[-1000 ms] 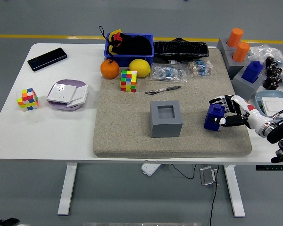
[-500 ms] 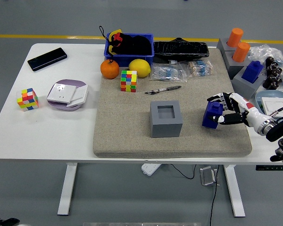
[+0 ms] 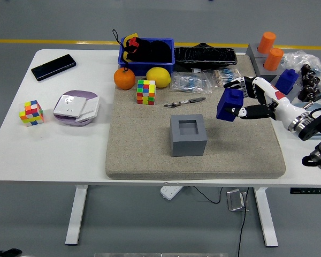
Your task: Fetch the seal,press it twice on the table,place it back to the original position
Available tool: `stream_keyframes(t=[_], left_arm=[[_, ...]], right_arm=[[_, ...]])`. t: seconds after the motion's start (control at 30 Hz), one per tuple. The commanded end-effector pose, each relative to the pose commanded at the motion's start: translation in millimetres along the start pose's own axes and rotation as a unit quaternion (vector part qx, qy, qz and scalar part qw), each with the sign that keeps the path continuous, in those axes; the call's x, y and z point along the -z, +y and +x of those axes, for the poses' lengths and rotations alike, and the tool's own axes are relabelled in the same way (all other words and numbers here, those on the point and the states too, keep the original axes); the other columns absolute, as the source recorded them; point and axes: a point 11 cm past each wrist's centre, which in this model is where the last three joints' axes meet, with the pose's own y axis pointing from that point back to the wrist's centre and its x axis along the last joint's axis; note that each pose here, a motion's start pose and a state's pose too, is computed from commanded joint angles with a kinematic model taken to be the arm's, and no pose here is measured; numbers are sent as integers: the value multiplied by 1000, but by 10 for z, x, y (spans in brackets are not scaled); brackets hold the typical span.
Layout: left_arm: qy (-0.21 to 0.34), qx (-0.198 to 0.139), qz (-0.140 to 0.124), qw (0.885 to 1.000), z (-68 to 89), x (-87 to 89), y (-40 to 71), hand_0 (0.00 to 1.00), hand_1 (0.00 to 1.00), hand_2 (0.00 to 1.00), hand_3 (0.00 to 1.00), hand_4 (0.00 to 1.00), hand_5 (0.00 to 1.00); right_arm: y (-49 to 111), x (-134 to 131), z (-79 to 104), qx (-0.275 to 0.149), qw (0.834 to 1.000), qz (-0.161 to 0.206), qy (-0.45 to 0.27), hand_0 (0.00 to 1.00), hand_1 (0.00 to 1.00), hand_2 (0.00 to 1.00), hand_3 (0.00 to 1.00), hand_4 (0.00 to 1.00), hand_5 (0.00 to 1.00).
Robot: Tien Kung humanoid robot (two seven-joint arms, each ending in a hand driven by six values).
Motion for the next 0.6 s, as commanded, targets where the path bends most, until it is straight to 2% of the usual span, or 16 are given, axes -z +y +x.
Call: stream_keyframes(t=[0.27, 0.6], left_arm=[[1, 0, 0, 1000, 2, 0, 1, 722, 692, 681, 750, 688, 257], [-2, 1, 2, 1000, -5, 10, -2, 722, 692, 681, 750, 688, 257]], right_arm=[[-162, 223, -229, 31, 999, 28, -4, 502, 370, 394, 427, 708, 2], [-308, 129, -515, 67, 998, 14, -16, 501, 369, 393, 425, 708, 2]])
